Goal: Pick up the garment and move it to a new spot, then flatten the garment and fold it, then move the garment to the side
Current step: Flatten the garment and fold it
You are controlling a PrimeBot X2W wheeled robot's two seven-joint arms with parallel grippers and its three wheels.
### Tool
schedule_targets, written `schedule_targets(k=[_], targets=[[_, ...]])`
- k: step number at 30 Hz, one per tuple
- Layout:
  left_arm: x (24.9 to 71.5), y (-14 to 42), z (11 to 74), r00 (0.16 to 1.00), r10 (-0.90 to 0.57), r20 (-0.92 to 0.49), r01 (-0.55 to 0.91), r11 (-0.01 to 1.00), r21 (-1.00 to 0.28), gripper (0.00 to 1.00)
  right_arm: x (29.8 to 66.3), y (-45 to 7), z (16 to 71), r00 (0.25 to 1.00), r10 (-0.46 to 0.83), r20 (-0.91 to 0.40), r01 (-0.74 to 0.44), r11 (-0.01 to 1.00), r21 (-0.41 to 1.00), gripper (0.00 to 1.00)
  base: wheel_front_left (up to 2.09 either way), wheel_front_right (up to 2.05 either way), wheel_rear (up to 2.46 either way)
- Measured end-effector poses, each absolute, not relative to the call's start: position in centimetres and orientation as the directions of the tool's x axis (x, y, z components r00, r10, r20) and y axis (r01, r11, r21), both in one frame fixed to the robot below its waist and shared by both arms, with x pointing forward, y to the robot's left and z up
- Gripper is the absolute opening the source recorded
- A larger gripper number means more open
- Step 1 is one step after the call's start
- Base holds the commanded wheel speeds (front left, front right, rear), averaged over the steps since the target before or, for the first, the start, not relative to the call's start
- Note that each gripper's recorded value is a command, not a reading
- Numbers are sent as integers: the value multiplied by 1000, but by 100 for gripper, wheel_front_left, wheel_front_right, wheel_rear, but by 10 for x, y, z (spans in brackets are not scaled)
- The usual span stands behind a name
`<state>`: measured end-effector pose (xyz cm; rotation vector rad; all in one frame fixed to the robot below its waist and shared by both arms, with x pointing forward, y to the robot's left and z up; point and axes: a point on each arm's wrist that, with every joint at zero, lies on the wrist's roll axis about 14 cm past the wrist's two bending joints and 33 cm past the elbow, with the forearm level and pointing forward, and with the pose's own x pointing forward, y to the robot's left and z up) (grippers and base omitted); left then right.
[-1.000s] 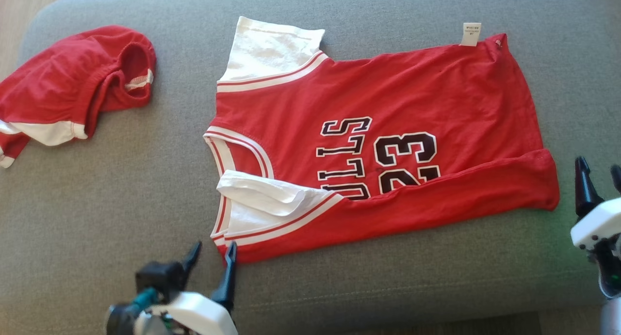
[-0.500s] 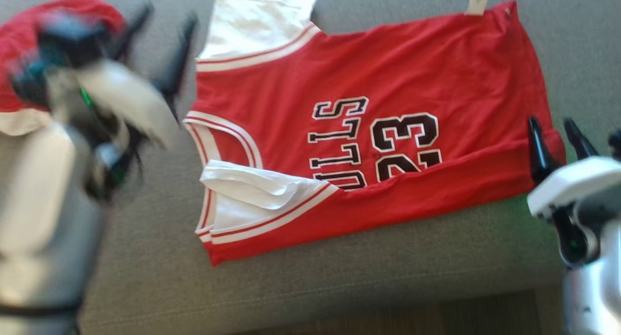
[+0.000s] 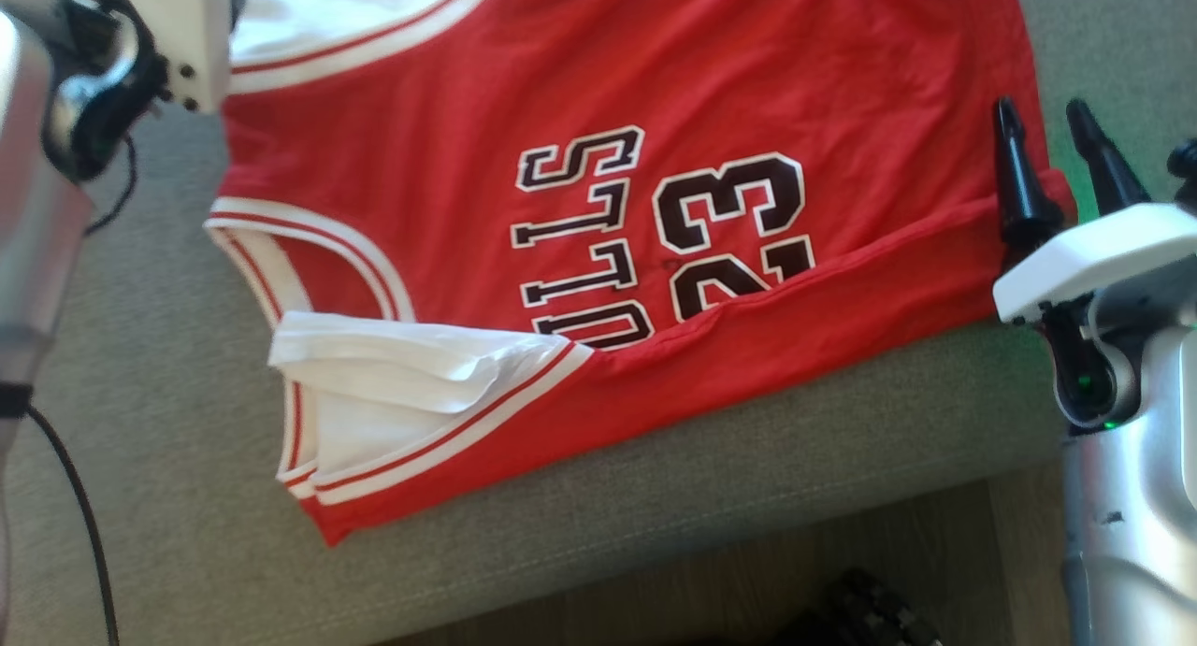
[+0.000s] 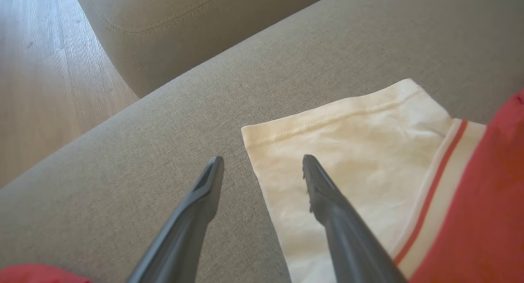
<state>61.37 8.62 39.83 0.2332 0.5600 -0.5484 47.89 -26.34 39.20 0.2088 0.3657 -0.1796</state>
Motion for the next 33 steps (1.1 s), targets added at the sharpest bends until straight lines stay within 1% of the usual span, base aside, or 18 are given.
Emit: schedule_targets(k=[2,7,13,17,18,19,20,21,23,27,33], targets=[[619,86,383,691,-417,-590,558,827,68,100,481,-266,387,916,-141,-376,215,963,164,100,0,0,0],[632,87,361,677,-398,-619,561,823,84,100,482,-270,377,909,-151,-389,227,961,157,100,0,0,0],[652,87,355,691,-389,-609,556,825,105,100,485,-276,372,910,-169,-380,239,960,145,100,0,0,0],[653,84,353,682,-399,-614,556,827,81,100,487,-276,372,911,-170,-377,239,960,145,100,0,0,0],[651,83,352,674,-402,-620,561,824,76,82,487,-276,372,911,-169,-376,239,960,145,100,0,0,0],[649,81,352,666,-406,-625,566,822,68,47,487,-276,372,911,-169,-376,239,960,146,100,0,0,0],[647,78,352,655,-412,-633,576,815,65,19,487,-276,373,911,-169,-375,239,960,147,100,0,0,0],[644,74,352,642,-418,-643,597,799,77,0,488,-276,374,912,-168,-374,238,960,148,100,0,0,0],[639,68,352,620,-426,-659,630,771,95,0,490,-275,376,914,-165,-369,235,960,151,100,0,0,0],[633,69,357,609,-430,-666,665,735,133,0,500,-266,386,928,-135,-348,196,970,145,100,0,0,0],[628,67,373,632,-465,-620,688,705,173,0,541,-237,417,951,-43,-305,53,998,27,100,0,0,0]])
